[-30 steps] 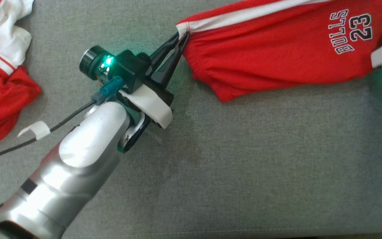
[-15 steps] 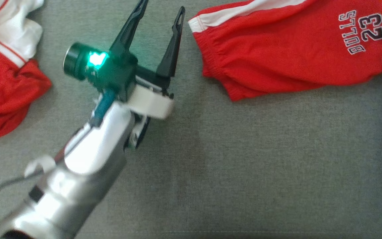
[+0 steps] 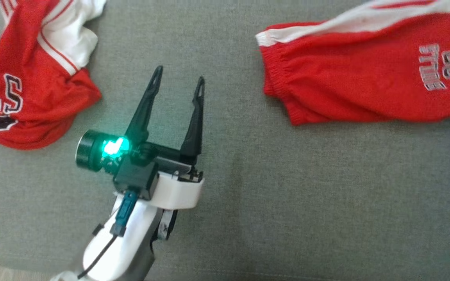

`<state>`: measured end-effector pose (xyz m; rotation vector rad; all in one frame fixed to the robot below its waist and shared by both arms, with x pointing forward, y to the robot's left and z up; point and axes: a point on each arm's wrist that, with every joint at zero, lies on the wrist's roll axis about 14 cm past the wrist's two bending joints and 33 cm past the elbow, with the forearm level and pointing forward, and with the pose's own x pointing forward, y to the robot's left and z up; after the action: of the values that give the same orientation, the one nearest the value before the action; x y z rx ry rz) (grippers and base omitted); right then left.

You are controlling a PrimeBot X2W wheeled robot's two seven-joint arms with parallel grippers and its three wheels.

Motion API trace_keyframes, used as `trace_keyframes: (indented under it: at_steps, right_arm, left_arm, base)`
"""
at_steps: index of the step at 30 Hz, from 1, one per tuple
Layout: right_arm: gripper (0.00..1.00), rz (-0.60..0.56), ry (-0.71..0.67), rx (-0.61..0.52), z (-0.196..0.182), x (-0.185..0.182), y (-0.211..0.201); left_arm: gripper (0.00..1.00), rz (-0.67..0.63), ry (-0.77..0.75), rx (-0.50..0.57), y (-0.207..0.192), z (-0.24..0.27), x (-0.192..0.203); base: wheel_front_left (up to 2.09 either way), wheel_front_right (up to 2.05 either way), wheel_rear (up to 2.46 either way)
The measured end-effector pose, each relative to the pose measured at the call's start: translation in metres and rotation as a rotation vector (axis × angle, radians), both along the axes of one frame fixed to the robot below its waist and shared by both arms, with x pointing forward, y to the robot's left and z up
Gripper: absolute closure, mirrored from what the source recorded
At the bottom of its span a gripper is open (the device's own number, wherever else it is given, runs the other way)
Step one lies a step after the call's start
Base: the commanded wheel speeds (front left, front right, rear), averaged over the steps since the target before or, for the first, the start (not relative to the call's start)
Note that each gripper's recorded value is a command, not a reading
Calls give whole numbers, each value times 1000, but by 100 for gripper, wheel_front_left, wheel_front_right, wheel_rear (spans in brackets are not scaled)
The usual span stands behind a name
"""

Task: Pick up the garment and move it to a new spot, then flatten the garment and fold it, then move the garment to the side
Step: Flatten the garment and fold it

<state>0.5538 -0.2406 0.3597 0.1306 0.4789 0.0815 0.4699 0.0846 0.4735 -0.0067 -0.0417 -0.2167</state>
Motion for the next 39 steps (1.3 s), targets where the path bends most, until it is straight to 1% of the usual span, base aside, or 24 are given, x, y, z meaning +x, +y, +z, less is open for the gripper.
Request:
trace_keyframes:
  at_steps: [4,7,8,10,13,15,17,21,23,26,27,28,30,32,36,38,39]
  right_arm:
    - [100,-39,-15,-54,12,-12,-28]
    - [100,-70,-30,-141,27,-20,-62]
    - [100,-88,-46,-166,39,-22,-76]
    - [100,-90,-85,-167,52,-19,-78]
    - [100,-59,-166,-153,75,-12,-66]
    - [100,-13,-223,-146,92,-7,-50]
    - [100,47,-283,-112,108,-3,-23]
    - [100,212,-368,-21,128,-3,57]
    - [100,280,-390,33,135,-9,95]
    - [100,383,-362,116,128,-28,154]
    - [61,412,-333,136,121,-37,172]
    - [0,434,-308,156,114,-47,186]
    - [0,446,-308,183,113,-60,201]
    - [0,414,-369,196,127,-63,198]
    - [0,276,-583,135,177,-58,154]
    - [0,222,-652,89,189,-66,133]
    - [0,191,-660,82,189,-74,122]
  left_arm:
    - [0,28,-18,1,9,11,-12]
    - [0,35,-44,3,13,22,-18]
    - [0,40,-56,6,15,26,-20]
    - [0,38,-63,4,15,29,-21]
    - [0,34,-71,1,14,32,-23]
    - [0,22,-68,-5,10,32,-26]
    - [0,8,-57,-13,5,29,-28]
    - [0,-11,-49,-4,2,26,-29]
    - [0,-5,-53,-5,5,28,-28]
    - [0,-4,-59,0,6,30,-29]
    - [0,-7,-60,-3,5,31,-30]
    - [0,-4,-60,-6,5,31,-30]
    - [0,1,-61,-8,6,33,-32]
    - [0,3,-71,-12,6,38,-34]
    - [0,26,-72,-19,13,41,-45]
    - [0,39,-62,-21,16,40,-55]
    - [0,42,-59,-25,16,40,-60]
  base:
    - [0,0,0]
    - [0,0,0]
    - [0,0,0]
    - [0,0,0]
    - [0,0,0]
    - [0,0,0]
    - [0,0,0]
    - [0,0,0]
    - [0,0,0]
    - [0,0,0]
    - [0,0,0]
    - [0,0,0]
    - [0,0,0]
    - [0,0,0]
    - [0,0,0]
    - [0,0,0]
    - [0,0,0]
